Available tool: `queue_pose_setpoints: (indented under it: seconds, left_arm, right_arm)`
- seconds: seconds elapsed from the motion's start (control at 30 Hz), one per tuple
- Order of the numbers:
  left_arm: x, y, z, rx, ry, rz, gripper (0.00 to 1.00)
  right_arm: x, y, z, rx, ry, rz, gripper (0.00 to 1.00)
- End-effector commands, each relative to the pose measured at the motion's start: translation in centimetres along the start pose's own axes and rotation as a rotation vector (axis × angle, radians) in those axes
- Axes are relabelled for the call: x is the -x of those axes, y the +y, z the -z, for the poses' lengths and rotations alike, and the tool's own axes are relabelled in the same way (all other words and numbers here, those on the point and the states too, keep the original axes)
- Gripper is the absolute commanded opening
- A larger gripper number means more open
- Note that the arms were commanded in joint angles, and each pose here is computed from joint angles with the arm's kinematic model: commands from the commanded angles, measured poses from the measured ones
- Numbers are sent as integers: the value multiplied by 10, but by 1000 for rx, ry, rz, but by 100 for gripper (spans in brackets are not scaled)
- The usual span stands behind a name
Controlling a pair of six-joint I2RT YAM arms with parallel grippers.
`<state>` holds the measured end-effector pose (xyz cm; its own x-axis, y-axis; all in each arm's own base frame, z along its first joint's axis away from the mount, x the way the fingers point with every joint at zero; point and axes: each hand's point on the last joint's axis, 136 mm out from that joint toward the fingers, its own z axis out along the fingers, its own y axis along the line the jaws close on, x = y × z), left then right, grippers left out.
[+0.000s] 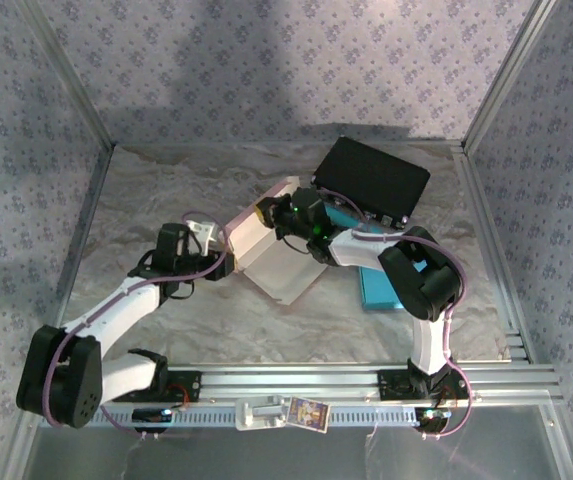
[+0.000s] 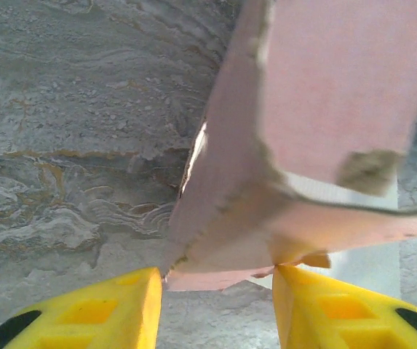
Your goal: Fold the paper box
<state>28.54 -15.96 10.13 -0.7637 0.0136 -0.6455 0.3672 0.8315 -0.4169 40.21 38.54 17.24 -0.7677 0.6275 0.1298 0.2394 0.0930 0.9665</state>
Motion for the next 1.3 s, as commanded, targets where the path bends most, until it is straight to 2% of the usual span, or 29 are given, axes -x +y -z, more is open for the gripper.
queue_pose_setpoints:
  seconds: [0.0, 0.23, 0.4, 0.8, 0.97, 1.27]
  left_arm:
    - [11, 0, -3, 21, -27, -74, 43]
    - [9, -6, -11, -8, 18, -131, 35]
    - [15, -11, -15, -15, 6, -125, 34]
    - [2, -10, -27, 85, 28, -58, 34]
    - [5, -8, -29, 105, 6, -30, 31]
    - [18, -5, -25, 141, -35, -59, 23]
  right_arm:
    - [-6, -5, 0, 29, 45, 3, 0]
    - [-6, -16, 2, 20, 58, -10, 0]
    - [-4, -21, 0, 25, 67, -16, 0]
    - [0, -35, 3, 85, 62, -24, 0]
    - [-1, -31, 2, 105, 62, -33, 0]
    - [-3, -23, 0, 103, 66, -71, 0]
